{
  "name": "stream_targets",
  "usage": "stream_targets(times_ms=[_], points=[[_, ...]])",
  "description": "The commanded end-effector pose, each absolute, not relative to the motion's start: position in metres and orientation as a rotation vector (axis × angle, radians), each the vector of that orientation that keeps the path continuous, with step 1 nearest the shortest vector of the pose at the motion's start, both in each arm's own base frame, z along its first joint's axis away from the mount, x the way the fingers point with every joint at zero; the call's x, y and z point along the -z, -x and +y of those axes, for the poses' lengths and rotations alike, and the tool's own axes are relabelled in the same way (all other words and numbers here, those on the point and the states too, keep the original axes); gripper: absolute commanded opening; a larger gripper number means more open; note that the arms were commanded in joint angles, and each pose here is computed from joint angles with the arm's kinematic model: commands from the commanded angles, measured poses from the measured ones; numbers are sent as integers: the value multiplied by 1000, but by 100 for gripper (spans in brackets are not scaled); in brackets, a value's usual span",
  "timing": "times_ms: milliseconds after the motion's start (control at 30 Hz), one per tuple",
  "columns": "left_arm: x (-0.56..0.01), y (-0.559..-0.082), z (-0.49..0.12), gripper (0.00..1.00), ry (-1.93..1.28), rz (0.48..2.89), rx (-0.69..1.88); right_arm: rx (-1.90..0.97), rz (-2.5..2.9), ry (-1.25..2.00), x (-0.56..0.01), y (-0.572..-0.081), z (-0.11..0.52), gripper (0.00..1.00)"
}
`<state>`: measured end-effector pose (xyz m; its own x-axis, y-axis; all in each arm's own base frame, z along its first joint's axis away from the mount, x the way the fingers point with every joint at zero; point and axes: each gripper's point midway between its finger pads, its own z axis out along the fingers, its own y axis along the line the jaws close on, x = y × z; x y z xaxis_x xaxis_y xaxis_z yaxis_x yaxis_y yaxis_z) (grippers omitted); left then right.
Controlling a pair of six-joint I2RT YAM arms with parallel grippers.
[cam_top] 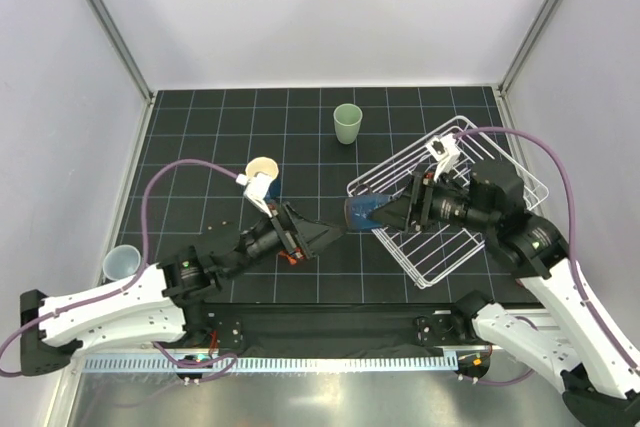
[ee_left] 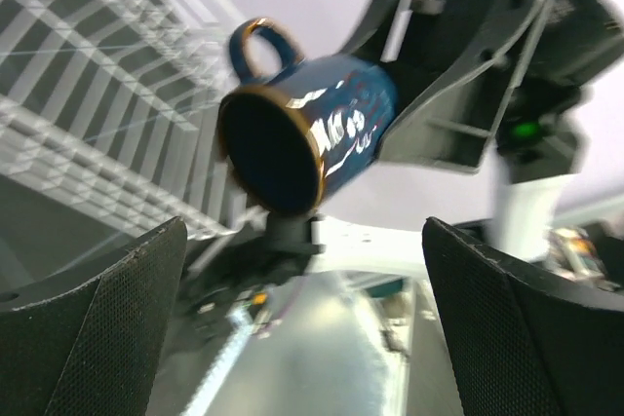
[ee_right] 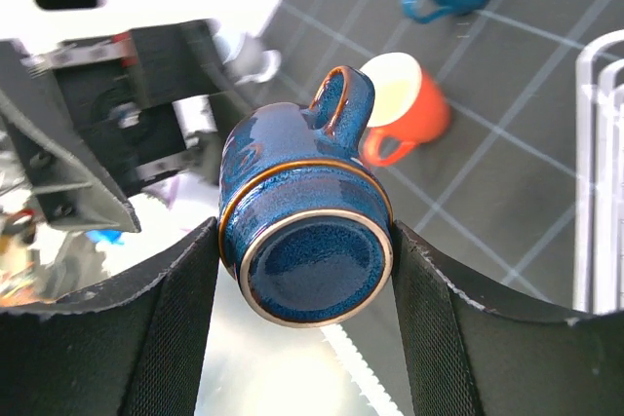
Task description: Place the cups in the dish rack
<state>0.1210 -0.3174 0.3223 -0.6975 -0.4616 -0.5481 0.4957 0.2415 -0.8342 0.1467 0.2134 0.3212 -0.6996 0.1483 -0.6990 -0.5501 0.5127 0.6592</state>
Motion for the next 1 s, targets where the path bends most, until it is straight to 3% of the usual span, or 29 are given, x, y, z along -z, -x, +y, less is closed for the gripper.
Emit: stream_targets(times_ms=[0, 133, 300, 667, 967], points=[[-301, -138, -283, 100, -15, 1829, 1283, -1081, 1962, 300, -338, -171, 205, 4], [-296, -146, -253, 100, 36, 1868, 1136, -930, 2022, 241, -328, -195, 196, 4], [-288, -149, -234, 99, -20, 1907, 989, -540, 2136, 75, -302, -245, 157, 4], [-269, -127, -259, 99, -314, 2065, 944, -137, 2173, -160, -288, -331, 41, 4], [-273, -114, -212, 99, -254, 2133, 883, 229, 2242, -243, -270, -362, -35, 4]])
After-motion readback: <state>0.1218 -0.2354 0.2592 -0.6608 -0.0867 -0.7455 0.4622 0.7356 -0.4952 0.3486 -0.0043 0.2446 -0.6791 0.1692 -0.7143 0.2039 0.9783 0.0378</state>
